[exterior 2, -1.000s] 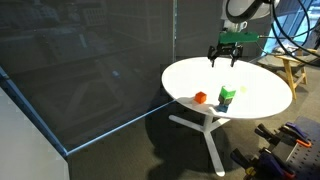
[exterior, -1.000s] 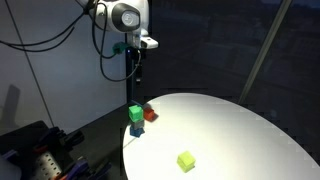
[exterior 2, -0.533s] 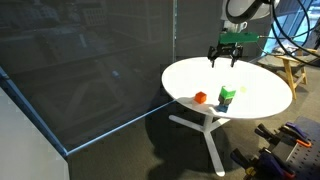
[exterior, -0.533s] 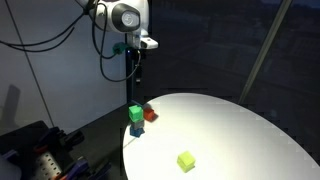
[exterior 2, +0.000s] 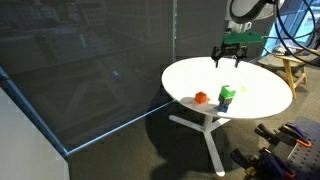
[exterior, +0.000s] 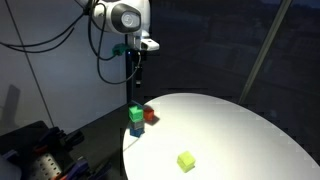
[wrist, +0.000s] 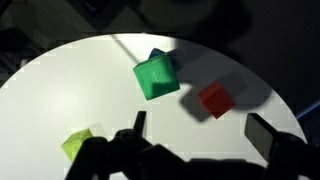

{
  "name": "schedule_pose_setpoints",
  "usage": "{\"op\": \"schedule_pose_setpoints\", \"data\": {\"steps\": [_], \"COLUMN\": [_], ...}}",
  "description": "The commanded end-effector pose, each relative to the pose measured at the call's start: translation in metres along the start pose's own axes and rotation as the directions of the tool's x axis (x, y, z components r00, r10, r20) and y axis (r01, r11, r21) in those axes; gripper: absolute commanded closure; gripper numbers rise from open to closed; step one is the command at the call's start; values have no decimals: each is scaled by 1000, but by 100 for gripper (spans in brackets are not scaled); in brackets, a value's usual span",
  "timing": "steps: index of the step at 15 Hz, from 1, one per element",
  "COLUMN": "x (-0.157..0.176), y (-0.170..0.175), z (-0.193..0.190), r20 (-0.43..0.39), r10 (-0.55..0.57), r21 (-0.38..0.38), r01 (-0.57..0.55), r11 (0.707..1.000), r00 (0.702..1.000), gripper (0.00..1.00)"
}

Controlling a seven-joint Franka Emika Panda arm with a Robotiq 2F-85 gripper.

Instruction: Unstack the dark green toy block from the grey toy block

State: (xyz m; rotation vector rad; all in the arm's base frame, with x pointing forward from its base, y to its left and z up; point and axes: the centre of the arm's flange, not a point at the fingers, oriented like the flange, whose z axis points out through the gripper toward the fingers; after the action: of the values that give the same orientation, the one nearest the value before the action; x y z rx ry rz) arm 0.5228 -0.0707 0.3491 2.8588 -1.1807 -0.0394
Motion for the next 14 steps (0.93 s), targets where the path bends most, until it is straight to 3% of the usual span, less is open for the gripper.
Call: {"op": "schedule_pose_setpoints", "data": {"steps": [1, 14], "x": [-10, -22], "y": [22, 41], "z": [-3, 46], "r20": [-12, -13], "r10": [-18, -178], "r21": [18, 14], "r01": [18, 178], "r11": [1000, 984], "r00": [1000, 984], "gripper": [0, 0]}}
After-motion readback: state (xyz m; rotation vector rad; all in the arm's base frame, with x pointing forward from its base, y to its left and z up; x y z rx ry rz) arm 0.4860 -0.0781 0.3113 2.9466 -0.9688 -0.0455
